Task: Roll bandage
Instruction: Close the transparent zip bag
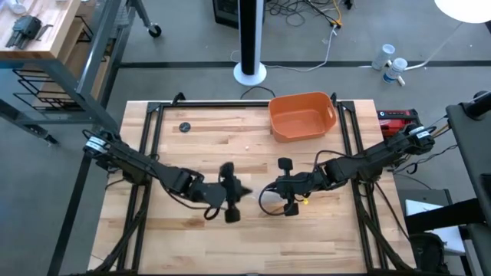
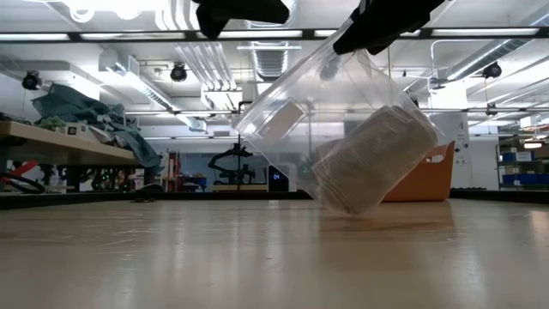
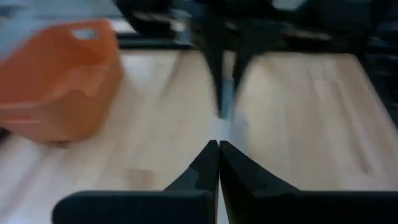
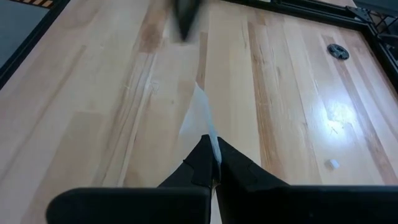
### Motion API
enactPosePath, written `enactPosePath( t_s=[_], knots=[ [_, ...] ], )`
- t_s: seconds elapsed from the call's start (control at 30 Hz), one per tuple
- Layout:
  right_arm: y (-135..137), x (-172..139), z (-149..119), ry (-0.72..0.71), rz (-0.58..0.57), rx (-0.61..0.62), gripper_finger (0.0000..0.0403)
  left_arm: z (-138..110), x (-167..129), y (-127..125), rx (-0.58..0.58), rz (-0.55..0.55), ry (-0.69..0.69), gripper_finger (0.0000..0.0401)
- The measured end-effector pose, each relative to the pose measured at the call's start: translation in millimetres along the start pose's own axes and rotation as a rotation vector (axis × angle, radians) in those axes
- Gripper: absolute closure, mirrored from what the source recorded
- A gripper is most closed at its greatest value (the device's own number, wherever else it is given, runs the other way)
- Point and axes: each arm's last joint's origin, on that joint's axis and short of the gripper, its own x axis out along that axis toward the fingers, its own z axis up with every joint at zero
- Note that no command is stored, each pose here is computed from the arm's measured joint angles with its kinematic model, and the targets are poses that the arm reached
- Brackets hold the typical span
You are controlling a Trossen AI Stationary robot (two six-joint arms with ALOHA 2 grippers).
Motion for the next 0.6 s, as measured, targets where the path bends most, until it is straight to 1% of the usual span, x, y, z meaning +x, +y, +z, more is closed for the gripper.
enactPosePath(
  t_s=[0.07, 0.2, 0.27, 0.37, 0.47, 0.6],
  knots=[
    [0, 0, -1, 0.002, 0.0, -0.001, 0.0403, 3, 1, 3, 0.013, 0.04, -0.026, 0.0396],
    [0, 0, -1, 0.004, 0.0, -0.003, 0.0403, 5, 6, 7, -0.007, 0.053, -0.048, 0.0371],
    [0, 0, -1, 0.003, 0.0, -0.003, 0.0403, 6, 10, 5, 0.0, 0.028, -0.066, 0.0354],
    [0, 0, -1, 0.002, -0.001, -0.002, 0.0403, 6, 20, -2, 0.039, -0.046, -0.107, 0.0329],
    [0, 1, -1, 0.004, -0.001, -0.002, 0.0403, 0, 29, -5, 0.083, -0.05, -0.095, 0.0309],
    [0, 1, -1, 0.003, -0.001, -0.002, 0.0403, -2, 36, -4, 0.076, -0.043, -0.102, 0.0293]
  ],
)
